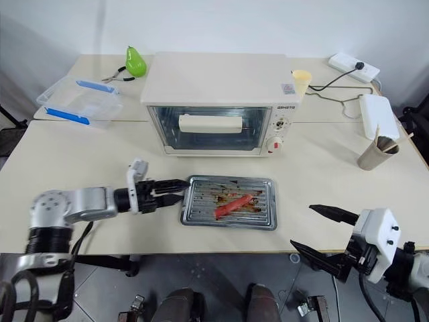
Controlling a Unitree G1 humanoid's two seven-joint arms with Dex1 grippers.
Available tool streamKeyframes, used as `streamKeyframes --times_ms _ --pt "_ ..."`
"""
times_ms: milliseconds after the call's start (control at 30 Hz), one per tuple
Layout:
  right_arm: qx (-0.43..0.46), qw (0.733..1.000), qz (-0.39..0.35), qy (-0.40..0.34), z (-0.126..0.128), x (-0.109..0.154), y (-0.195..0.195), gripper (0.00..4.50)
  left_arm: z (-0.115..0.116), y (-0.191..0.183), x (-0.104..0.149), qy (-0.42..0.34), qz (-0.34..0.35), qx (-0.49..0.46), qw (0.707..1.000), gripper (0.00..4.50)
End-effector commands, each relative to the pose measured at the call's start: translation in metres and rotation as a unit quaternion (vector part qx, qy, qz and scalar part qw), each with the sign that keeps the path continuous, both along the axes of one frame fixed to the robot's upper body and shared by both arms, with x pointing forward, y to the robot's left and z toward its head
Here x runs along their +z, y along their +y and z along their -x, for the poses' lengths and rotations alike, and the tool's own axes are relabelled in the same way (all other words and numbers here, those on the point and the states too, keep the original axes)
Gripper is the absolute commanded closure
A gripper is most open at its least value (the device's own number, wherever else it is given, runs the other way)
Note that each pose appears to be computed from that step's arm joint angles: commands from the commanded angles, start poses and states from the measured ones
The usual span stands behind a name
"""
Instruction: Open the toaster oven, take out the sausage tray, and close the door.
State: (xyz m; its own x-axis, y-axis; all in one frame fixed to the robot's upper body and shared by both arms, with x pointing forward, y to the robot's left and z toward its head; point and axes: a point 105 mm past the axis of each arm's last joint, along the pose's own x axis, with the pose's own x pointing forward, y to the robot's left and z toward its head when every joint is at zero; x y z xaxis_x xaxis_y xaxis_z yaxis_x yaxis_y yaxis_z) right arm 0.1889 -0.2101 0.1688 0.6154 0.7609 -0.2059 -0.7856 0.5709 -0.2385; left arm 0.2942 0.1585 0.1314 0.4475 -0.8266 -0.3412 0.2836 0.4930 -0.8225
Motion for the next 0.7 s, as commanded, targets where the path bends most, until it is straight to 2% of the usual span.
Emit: streamKeyframes --times_ms 33,133,167,200,267,333,467,700 --pt "0.019 1.000 0.000 0.001 -0.004 0.005 -0.002 0.00 0.013 0.028 0.006 -0.053 -0.075 0.005 0.996 0.02" --pt "0.018 1.000 -0.001 -0.015 -0.017 0.012 -0.009 0.00 0.017 0.054 0.022 -0.203 -0.141 -0.004 0.969 0.02" --pt "0.019 1.000 -0.004 -0.015 -0.021 0.012 -0.011 0.00 0.030 0.061 0.033 -0.299 -0.138 -0.048 0.943 0.02" --pt "0.020 1.000 -0.006 -0.015 -0.024 0.011 -0.012 0.00 0.045 0.064 0.038 -0.361 -0.144 -0.107 0.915 0.02" --pt "0.033 0.999 -0.002 -0.018 -0.028 0.011 -0.011 0.00 0.052 0.089 0.025 -0.381 -0.200 -0.151 0.890 0.02" --pt "0.046 0.999 -0.002 -0.018 -0.030 0.012 -0.009 0.00 0.038 0.114 0.020 -0.399 -0.271 -0.116 0.868 0.02" --pt "0.078 0.996 0.011 -0.033 -0.034 0.019 -0.003 0.00 0.033 0.120 0.035 -0.486 -0.308 -0.123 0.809 0.02" --pt "0.092 0.993 0.014 -0.066 -0.044 0.026 0.005 0.00 0.044 0.122 0.032 -0.507 -0.305 -0.151 0.792 0.02"
